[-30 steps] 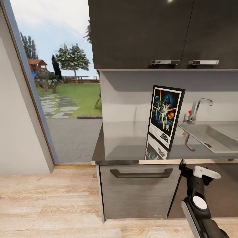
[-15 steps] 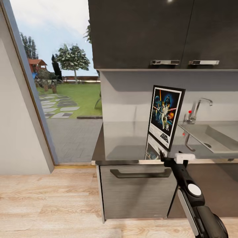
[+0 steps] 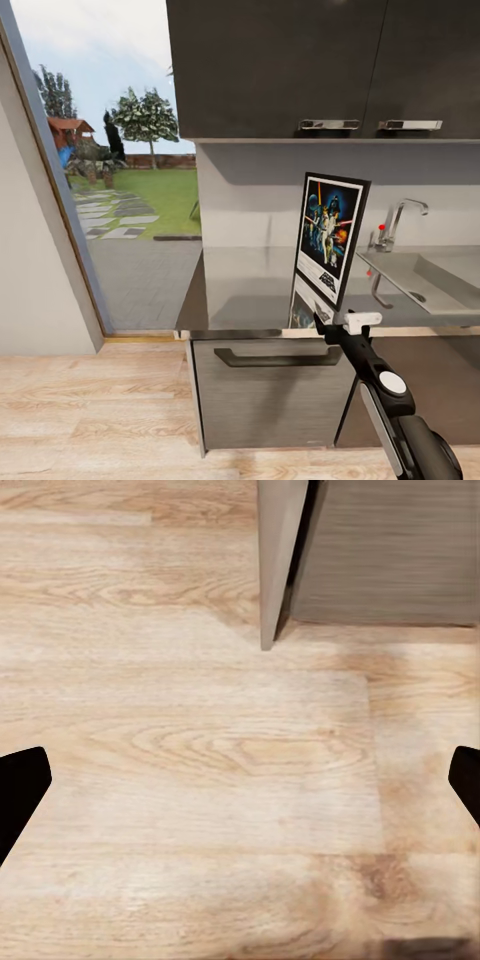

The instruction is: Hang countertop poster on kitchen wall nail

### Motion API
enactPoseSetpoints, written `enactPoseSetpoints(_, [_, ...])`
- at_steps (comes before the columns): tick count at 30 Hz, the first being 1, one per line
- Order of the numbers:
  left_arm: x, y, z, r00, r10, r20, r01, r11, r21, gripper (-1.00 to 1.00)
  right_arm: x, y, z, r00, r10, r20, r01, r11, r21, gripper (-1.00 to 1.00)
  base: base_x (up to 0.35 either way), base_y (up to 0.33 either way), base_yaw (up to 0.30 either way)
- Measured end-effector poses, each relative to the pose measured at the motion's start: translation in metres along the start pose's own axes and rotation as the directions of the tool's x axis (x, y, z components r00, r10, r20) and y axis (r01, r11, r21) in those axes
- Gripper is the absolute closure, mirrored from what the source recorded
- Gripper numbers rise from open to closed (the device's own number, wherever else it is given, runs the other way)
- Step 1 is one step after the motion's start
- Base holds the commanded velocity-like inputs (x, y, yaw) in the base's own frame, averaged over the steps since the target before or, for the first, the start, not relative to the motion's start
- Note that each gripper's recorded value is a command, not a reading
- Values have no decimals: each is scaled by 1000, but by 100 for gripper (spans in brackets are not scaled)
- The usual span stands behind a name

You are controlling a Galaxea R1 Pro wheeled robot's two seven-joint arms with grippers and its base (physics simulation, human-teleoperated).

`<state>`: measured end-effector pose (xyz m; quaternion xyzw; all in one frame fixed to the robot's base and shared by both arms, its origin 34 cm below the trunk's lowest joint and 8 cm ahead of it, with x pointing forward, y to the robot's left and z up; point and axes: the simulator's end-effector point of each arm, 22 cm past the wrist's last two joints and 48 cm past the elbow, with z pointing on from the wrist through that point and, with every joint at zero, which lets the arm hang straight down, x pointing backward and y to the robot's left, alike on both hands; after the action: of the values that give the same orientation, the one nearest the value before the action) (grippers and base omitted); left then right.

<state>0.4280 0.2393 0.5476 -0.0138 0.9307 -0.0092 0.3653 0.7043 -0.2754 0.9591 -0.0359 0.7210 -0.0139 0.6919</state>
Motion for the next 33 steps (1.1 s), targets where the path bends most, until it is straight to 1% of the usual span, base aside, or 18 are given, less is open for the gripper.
enactPoseSetpoints(2, [0,0,0,1000,0,0,0,1000,0,-100,3,-2,0,1000,-5,-7,5,1000,1,-100,18,-17,0])
enactPoseSetpoints(5, [0,0,0,1000,0,-1,0,1000,0,-100,6,-12,0,1000,-27,-16,27,1000,6,-100,31,-34,0])
enactPoseSetpoints(7, [0,0,0,1000,0,-1,0,1000,0,-100,9,-21,1,999,-47,-26,47,999,10,-100,121,-131,0])
enactPoseSetpoints(11, [0,0,0,1000,0,-1,0,1000,0,-100,14,-29,5,997,-62,-43,62,998,6,-100,160,-173,0])
enactPoseSetpoints(14, [0,0,0,1000,0,-1,0,1000,0,-100,18,-25,11,996,-65,-55,64,998,-30,-100,79,-87,0])
enactPoseSetpoints(19, [1,0,0,1000,0,-1,0,1000,0,-100,20,-21,13,996,-66,-59,62,996,-57,-100,29,-32,0])
enactPoseSetpoints(33, [1,0,0,1000,-1,-1,1,1000,-1,-100,20,-18,14,996,-61,-59,57,996,-68,-100,90,-3,0])
